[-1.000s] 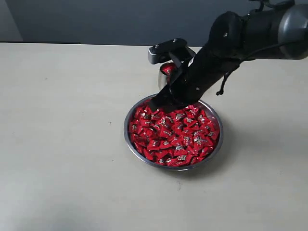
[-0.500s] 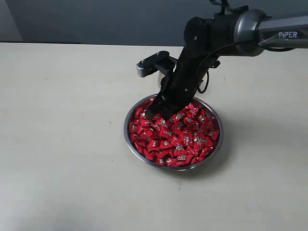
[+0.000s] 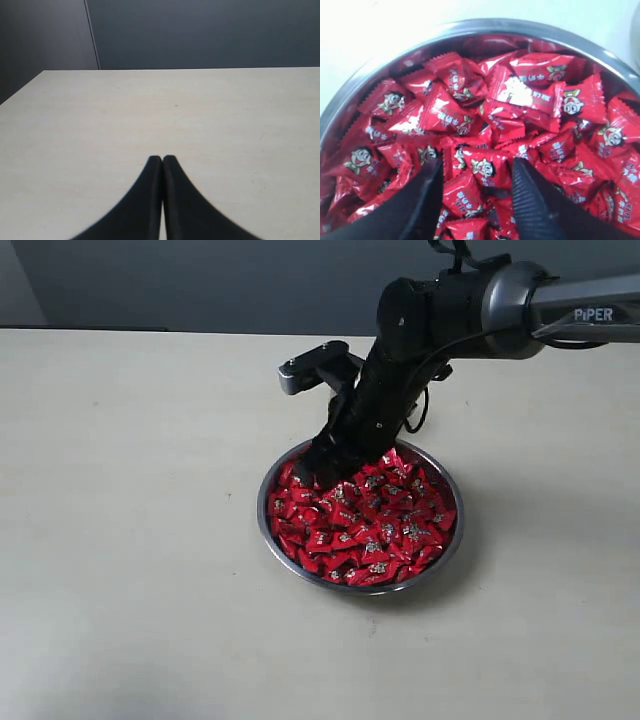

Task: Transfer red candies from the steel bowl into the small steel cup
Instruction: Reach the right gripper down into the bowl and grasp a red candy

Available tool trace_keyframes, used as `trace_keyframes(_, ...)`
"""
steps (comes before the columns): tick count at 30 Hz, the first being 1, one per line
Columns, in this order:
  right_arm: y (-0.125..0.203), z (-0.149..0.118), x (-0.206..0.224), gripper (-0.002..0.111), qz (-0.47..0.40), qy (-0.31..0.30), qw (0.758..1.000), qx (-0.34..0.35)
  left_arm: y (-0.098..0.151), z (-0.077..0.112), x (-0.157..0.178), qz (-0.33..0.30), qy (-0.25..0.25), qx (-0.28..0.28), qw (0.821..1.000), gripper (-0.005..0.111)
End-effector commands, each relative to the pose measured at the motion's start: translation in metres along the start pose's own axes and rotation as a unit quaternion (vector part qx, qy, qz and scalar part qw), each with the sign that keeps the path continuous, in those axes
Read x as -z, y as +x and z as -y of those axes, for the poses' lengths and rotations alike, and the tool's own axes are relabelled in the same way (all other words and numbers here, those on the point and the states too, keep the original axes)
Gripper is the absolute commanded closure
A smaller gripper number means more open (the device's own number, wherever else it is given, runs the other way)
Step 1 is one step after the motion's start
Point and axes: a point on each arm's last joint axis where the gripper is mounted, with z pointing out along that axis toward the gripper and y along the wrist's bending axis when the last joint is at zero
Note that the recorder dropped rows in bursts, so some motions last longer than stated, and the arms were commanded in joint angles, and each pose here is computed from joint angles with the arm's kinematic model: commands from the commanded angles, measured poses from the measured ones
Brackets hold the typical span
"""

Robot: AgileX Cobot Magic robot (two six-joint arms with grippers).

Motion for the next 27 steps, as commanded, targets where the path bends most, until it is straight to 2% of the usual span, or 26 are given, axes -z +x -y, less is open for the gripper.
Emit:
trace_keyframes(1,-0.003,0.002,-0.003,0.068,0.01,0.007,1.0,-0.005,0.001,0.0,0.0,0.001,-0.001,0.001,1.0,0.106)
trace_keyframes(17,0.004,0.008,-0.037,0.07,-0.018,0.007,1.0,-0.018,0.001,0.0,0.0,0.001,-0.001,0.001,1.0,0.106)
trace_keyframes(27,0.004,0.011,-0.04,0.103,-0.015,0.015,1.0,-0.011,0.001,0.0,0.0,0.001,-0.001,0.001,1.0,0.106)
